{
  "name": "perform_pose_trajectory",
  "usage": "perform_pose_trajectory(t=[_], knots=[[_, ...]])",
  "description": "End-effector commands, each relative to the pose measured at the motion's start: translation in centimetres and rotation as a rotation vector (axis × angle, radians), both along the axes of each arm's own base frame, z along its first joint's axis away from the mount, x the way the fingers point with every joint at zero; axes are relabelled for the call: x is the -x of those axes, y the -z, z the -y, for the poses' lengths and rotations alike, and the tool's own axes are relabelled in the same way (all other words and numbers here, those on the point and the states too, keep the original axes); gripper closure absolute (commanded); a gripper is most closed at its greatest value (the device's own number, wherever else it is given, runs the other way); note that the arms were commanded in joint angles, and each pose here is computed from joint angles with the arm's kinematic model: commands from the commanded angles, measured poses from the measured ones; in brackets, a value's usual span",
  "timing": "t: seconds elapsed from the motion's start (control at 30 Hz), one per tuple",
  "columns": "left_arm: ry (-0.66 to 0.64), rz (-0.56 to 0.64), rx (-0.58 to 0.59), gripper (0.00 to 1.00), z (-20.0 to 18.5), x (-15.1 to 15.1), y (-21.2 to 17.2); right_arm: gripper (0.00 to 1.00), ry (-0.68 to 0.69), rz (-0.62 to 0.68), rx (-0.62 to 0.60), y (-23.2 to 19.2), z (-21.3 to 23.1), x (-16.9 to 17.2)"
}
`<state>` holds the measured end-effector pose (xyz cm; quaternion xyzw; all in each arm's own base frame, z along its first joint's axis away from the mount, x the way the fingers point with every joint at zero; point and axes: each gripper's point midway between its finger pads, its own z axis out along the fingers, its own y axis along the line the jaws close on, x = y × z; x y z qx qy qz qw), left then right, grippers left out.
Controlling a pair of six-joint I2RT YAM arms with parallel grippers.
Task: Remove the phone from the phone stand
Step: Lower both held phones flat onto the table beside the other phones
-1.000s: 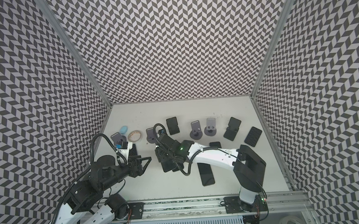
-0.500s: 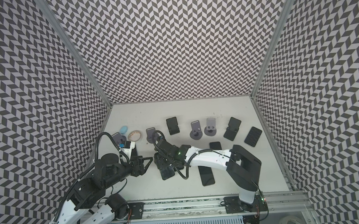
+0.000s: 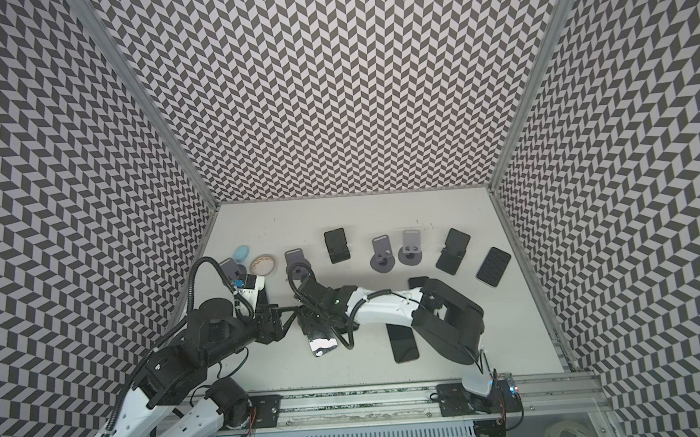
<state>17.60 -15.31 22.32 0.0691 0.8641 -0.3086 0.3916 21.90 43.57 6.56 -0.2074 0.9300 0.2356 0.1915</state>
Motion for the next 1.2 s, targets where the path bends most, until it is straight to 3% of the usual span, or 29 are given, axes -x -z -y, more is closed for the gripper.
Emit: perform_pose_trajectory(t=[0.0,0.8,1.17], knots=[[-0.013,-0.005,0.0,0.2,-0.1,-0.2,0.2,0.44,0.012,0.051,-0.076,-1.8,-2.1,-1.0],[0.014,-0.02,-0.001,0.2,0.4,-0.4,0.6,0.41,0.034,0.067,-0.096,-0.2,-3.5,-2.1],[0.023,-0.02,0.003,0.2,0.5,-0.5,0.6,0.39,0.041,0.061,-0.049,1.9,-3.5,-2.3]])
